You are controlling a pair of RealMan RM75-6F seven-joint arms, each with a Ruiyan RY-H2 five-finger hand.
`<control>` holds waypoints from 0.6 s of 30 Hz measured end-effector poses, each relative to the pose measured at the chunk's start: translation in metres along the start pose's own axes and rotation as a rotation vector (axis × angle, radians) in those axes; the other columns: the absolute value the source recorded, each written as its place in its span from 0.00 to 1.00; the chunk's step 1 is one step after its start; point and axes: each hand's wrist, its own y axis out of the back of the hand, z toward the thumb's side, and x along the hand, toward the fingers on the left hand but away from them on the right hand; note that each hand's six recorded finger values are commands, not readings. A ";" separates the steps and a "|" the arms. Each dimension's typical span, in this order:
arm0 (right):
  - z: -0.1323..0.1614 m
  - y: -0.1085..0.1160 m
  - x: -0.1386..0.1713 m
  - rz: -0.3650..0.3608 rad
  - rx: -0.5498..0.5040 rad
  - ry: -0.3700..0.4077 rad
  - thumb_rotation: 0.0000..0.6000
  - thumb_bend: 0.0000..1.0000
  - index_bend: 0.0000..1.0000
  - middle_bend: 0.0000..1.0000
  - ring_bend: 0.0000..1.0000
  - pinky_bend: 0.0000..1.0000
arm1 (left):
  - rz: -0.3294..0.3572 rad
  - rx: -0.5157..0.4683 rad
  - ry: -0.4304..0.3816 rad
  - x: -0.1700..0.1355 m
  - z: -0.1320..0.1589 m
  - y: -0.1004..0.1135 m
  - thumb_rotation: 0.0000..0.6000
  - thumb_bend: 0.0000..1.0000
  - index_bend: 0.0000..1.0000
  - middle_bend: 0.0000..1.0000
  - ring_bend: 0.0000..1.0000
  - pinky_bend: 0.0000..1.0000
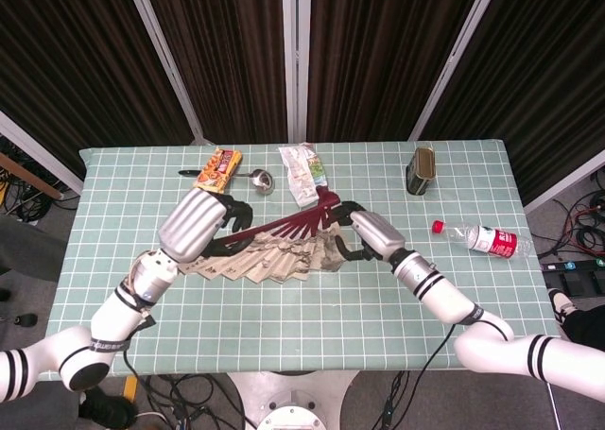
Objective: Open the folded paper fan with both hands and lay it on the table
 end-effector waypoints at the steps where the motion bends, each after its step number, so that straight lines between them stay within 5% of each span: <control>1: -0.001 0.005 0.001 -0.029 0.048 -0.003 1.00 0.61 0.69 0.35 0.15 0.05 | 0.002 0.030 0.004 -0.002 -0.004 -0.002 1.00 0.33 0.64 0.69 0.69 0.78; 10: -0.009 0.044 0.018 -0.301 0.402 -0.047 1.00 0.61 0.69 0.36 0.15 0.05 | 0.060 0.254 -0.024 -0.015 -0.018 -0.014 1.00 0.33 0.64 0.69 0.69 0.76; 18: -0.021 0.057 0.026 -0.479 0.610 -0.069 1.00 0.61 0.69 0.35 0.15 0.05 | 0.119 0.454 -0.071 -0.022 -0.019 -0.028 1.00 0.33 0.63 0.68 0.68 0.75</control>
